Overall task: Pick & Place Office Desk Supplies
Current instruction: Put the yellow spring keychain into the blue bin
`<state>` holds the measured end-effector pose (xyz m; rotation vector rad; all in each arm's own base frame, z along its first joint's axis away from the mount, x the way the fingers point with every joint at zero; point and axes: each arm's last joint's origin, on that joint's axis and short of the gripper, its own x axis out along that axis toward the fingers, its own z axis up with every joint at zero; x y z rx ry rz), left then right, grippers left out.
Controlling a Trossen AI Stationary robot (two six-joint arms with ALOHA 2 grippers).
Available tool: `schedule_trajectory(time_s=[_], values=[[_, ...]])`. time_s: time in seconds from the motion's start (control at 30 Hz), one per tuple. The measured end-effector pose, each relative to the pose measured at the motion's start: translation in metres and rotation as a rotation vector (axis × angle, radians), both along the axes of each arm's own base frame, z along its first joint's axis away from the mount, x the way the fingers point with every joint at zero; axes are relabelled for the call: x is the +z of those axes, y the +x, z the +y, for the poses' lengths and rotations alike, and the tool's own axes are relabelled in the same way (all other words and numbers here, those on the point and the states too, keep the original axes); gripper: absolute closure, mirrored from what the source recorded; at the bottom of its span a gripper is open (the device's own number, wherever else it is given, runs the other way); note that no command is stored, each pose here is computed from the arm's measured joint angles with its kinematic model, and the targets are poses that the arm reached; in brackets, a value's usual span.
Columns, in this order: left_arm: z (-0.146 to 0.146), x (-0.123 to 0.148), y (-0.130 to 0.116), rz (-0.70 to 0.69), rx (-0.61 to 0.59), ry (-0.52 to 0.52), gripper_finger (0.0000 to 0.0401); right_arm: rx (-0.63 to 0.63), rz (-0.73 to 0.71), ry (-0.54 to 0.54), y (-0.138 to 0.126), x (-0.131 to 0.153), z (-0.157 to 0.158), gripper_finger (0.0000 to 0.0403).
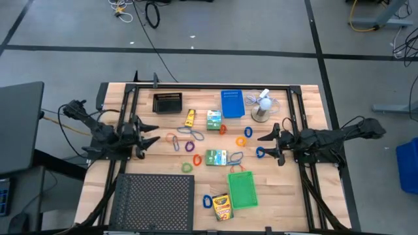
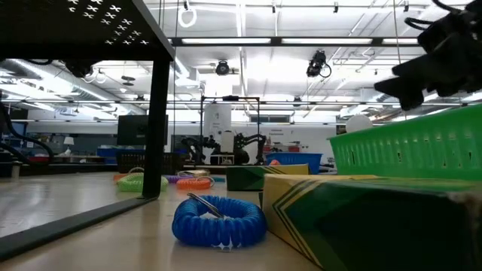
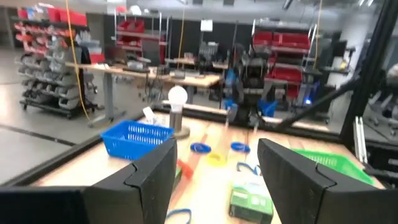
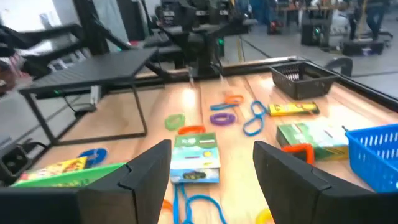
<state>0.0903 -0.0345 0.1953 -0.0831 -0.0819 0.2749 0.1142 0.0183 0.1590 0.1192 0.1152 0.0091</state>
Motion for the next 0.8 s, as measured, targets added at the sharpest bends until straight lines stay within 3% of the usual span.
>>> schedule_trajectory(time_s=[0.17,0.37,0.57,0.8], values=[[0.003,-0.008,0.014,0.066,-0.014,0.001,0.017,-0.03,0.115,-0.053,0.03,0.026,0.0,0.0165],[0.01,-0.01,0.029,0.087,-0.049,0.032,0.017,0.017,0.376,-0.202,0.095,0.042,0.009,0.0165],[0.018,-0.014,0.038,0.122,-0.061,0.036,0.017,0.092,0.572,-0.192,0.143,0.03,0.007,0.0165],[0.027,-0.021,0.046,0.174,-0.054,0.015,0.017,0.135,0.709,-0.17,0.162,0.035,0.003,0.0165]])
